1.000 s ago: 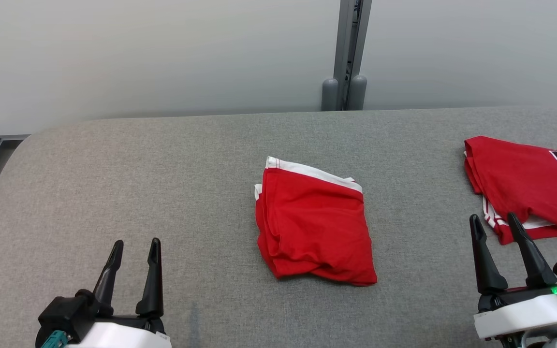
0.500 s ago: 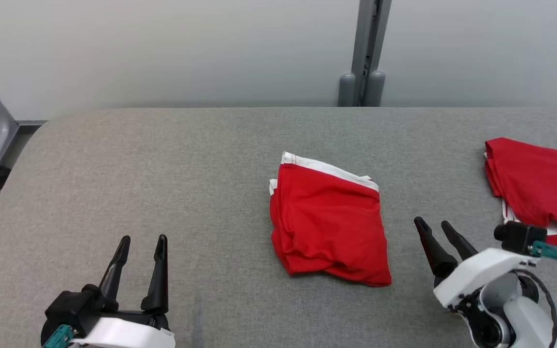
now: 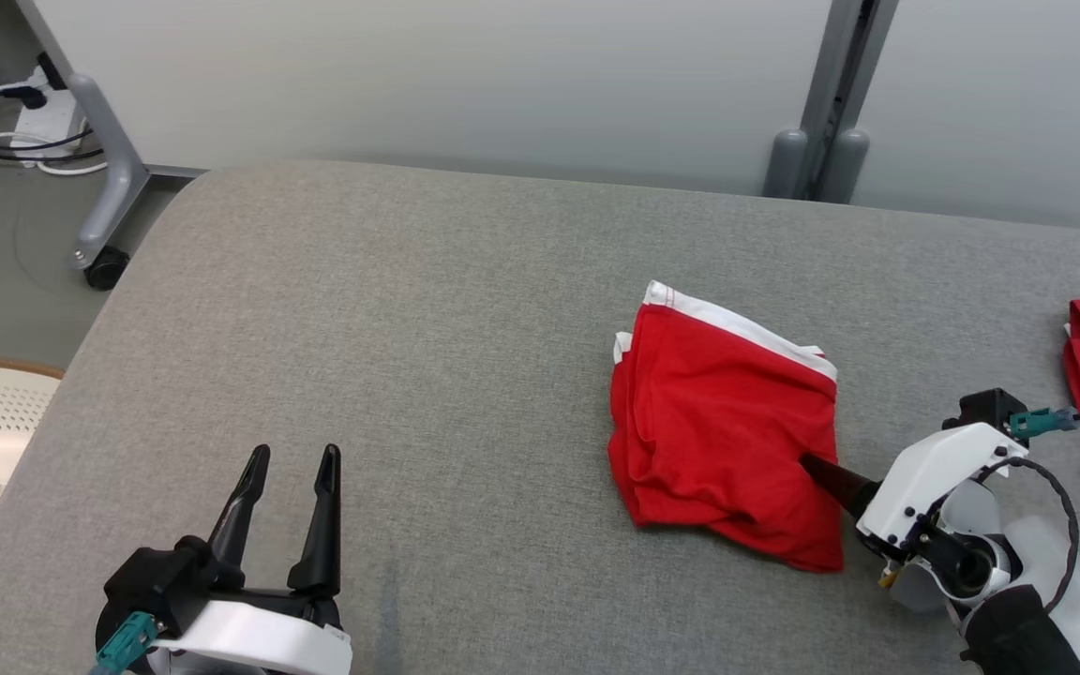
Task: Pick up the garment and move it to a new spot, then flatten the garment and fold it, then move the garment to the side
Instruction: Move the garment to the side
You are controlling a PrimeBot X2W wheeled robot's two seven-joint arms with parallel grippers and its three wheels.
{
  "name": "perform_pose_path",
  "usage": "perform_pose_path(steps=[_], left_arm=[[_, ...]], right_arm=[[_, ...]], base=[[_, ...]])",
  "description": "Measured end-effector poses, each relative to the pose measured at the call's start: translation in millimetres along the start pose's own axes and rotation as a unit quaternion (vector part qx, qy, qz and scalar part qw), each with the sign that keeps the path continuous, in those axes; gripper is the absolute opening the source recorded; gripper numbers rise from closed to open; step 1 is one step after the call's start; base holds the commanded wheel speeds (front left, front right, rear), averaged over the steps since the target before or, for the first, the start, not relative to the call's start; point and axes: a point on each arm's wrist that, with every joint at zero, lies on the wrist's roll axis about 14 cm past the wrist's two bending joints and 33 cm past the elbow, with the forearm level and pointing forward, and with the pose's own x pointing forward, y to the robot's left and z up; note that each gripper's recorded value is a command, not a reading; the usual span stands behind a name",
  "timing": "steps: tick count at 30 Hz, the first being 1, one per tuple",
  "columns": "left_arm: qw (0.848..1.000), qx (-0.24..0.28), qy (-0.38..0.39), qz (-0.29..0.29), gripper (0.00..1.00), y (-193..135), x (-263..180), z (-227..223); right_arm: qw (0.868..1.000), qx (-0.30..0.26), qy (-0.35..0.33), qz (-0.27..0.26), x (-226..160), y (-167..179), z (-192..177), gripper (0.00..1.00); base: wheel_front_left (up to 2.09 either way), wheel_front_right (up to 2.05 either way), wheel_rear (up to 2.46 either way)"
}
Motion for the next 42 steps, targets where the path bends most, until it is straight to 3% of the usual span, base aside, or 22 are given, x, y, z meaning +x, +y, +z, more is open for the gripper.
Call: perform_pose_path(steps=[4,6,7,17,21,26,28,31,42], left_arm=[[1.000,0.000,-0.002,0.016,1.00,10,-6,2],[1.000,-0.003,-0.003,0.023,1.00,13,-9,2],[1.000,-0.003,-0.003,0.025,1.00,14,-9,3],[1.000,-0.007,-0.002,0.000,1.00,-3,-3,1],[0.999,-0.013,0.004,-0.045,1.00,-30,6,-3],[0.992,-0.020,0.020,-0.126,1.00,-83,23,-15],[0.983,-0.026,0.030,-0.177,1.00,-118,34,-23],[0.976,-0.026,0.045,-0.212,1.00,-142,44,-36],[0.958,-0.029,0.081,-0.273,1.00,-181,72,-76]], right_arm=[[0.999,0.012,0.043,-0.009,11,-1,-13,1.00],[0.998,0.018,0.055,-0.001,16,7,-17,0.41],[0.998,0.019,0.057,0.004,18,11,-19,0.00],[0.998,-0.016,-0.043,0.037,10,34,23,0.00],[0.995,-0.049,-0.080,0.038,-6,31,46,0.00],[0.984,-0.132,-0.111,0.038,-31,29,76,0.00],[0.977,-0.165,-0.132,0.019,-45,13,100,0.00],[0.973,-0.179,-0.145,0.000,-51,-5,122,0.00],[0.960,-0.212,-0.150,-0.108,-69,-102,177,0.00]], base=[[0.00,0.00,0.00],[0.00,0.00,0.00],[0.00,0.00,0.00],[0.00,0.00,0.00],[0.00,0.00,0.00],[0.00,0.00,0.00],[0.00,0.00,0.00],[0.00,0.00,0.00],[0.00,0.00,0.00]])
